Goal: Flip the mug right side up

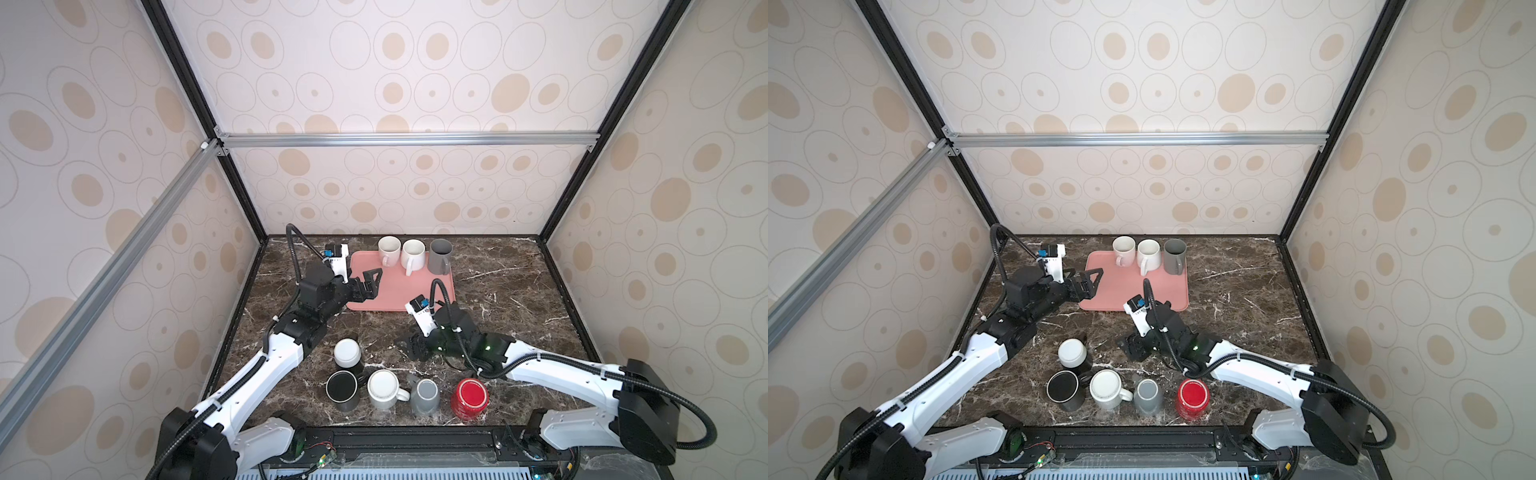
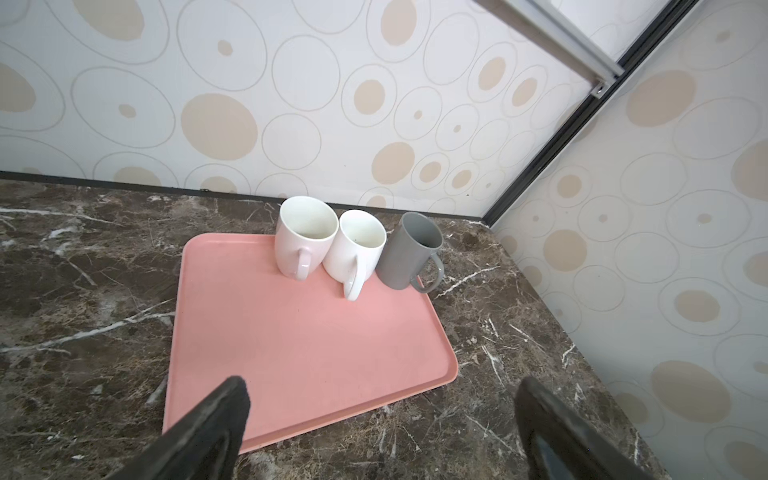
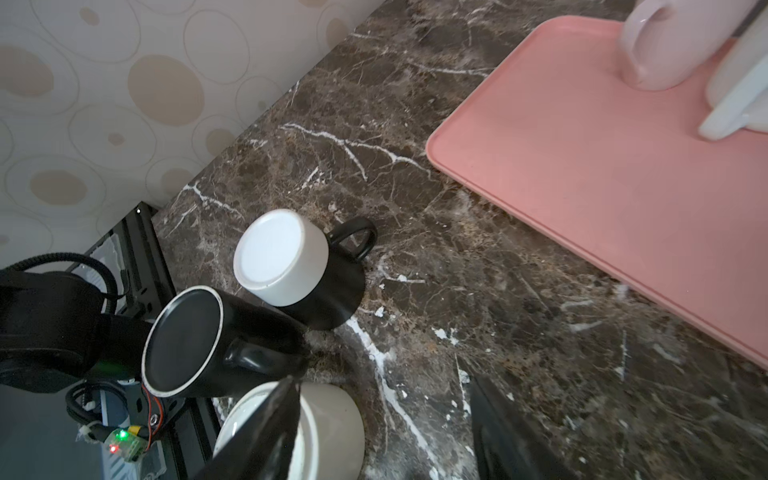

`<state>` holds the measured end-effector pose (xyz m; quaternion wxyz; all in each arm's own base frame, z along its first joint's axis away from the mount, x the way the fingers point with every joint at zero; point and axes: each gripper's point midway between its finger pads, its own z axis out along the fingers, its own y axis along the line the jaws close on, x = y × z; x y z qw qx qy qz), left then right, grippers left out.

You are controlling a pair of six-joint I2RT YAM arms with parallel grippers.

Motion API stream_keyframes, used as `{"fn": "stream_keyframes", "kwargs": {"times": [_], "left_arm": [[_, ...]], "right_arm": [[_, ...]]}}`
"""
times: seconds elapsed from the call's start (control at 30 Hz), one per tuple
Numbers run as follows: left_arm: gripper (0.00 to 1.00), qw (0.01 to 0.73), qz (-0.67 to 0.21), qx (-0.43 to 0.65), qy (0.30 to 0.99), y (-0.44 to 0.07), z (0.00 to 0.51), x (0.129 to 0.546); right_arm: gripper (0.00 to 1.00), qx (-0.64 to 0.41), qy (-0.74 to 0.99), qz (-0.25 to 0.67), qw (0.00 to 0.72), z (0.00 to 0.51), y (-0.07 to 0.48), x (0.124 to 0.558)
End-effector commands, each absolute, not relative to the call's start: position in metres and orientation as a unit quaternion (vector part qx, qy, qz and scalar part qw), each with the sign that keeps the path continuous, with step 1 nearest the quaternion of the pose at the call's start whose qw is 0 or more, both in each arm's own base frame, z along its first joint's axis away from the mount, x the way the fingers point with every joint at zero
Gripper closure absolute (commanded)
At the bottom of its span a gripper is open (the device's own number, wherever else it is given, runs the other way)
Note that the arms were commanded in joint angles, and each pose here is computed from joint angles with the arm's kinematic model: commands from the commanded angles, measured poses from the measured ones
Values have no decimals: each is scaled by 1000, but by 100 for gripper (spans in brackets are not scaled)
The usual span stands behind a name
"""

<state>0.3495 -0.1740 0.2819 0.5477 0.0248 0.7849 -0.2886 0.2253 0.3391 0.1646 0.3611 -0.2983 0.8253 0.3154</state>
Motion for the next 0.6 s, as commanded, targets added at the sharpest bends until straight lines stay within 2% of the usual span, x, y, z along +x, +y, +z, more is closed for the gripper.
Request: {"fn": "stream_keyframes", "kwargs": {"times": [0.0, 0.37, 0.47, 0.53, 0.57], "left_arm": [[1, 554, -277, 8, 785, -161, 282, 343], [1, 563, -269, -21, 781, -142, 275, 323], [1, 562, -270, -23, 782, -142, 275, 322], [1, 567, -266, -30, 779, -138, 279, 322], [1, 572, -259, -37, 777, -134, 281, 322]], "right_arm": [[32, -334, 812, 319, 358, 164, 363, 218], [33, -448, 797, 280, 292, 127, 407, 200], [29, -451, 794, 281, 295, 128, 416, 201], [23, -444, 789, 288, 310, 132, 423, 203], [16, -440, 789, 290, 316, 133, 427, 205]]}}
